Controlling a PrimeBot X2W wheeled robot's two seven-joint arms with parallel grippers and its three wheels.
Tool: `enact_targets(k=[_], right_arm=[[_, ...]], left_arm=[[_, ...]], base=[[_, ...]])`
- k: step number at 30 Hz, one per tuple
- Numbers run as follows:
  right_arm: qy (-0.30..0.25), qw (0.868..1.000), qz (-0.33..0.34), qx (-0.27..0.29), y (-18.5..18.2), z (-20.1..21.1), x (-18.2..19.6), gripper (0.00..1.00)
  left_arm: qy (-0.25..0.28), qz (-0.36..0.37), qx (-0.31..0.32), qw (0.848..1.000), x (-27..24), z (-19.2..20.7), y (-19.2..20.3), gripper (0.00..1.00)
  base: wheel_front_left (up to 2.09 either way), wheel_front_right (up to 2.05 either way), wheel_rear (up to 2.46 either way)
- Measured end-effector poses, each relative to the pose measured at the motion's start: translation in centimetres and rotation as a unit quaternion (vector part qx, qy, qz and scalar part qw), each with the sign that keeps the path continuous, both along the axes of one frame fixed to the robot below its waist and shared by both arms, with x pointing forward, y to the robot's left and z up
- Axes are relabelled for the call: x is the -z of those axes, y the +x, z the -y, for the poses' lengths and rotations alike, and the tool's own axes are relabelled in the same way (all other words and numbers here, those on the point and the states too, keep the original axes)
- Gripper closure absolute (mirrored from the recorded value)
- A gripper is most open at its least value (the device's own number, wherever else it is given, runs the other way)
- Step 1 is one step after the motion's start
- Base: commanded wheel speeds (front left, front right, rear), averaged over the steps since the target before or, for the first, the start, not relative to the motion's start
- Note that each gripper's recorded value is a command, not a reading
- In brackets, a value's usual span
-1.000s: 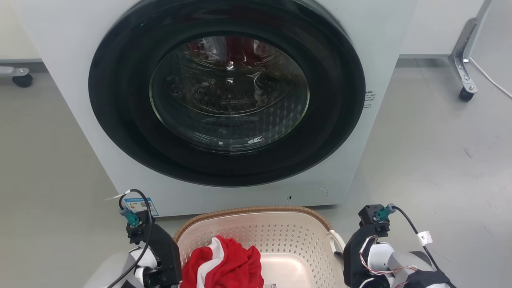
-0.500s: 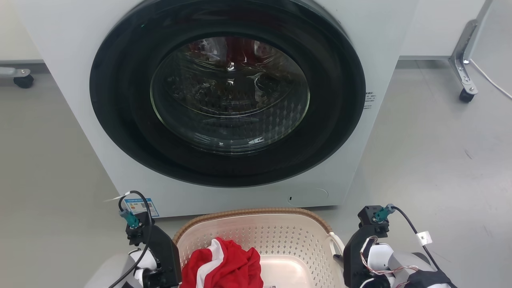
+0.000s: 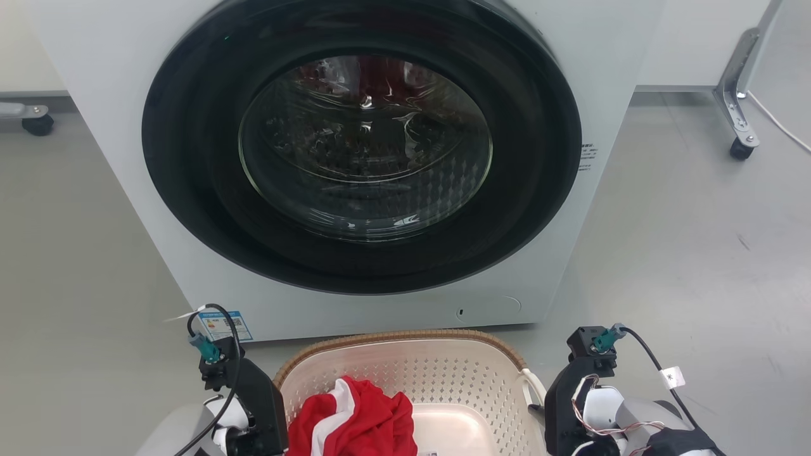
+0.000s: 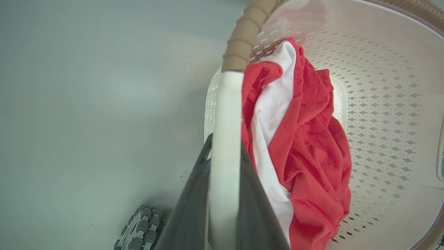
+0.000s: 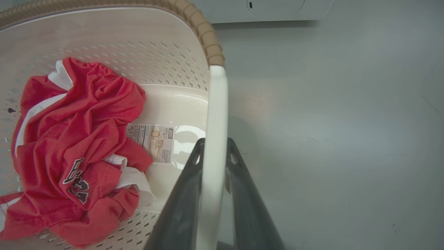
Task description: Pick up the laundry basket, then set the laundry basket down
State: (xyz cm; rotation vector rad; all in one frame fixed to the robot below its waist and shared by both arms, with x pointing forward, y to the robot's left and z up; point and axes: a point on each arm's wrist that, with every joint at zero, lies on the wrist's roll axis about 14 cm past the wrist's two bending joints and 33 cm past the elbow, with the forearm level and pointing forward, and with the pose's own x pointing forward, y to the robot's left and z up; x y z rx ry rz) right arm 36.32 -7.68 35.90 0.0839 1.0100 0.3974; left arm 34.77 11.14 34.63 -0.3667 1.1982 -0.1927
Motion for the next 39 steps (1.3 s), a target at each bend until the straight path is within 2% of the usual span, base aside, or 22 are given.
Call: enact_targets(k=[17,30,39], right_arm=[[0.008,1.0,-0.019,0.008,-0.2,0.2,1.4,1.0],[0.016,1.0,0.001,0.02,3.3,0.2,2.9,1.0],[0.01,1.0,0.004,0.014,4.6,0.3,5.8,1.0]], left_arm=[[0.0,0.007,-0.009,1.0,1.1,0.1,0.4,1.0],[0.006,0.03,-0.02,0.999,3.2,0.3,3.4,1.0],[0.016,0.036,-0.028,0.999,6.1,0.2,4.8,1.0]], base=[[0.0,0.0,0.0],[0.0,0.0,0.0],[0.0,0.0,0.0]])
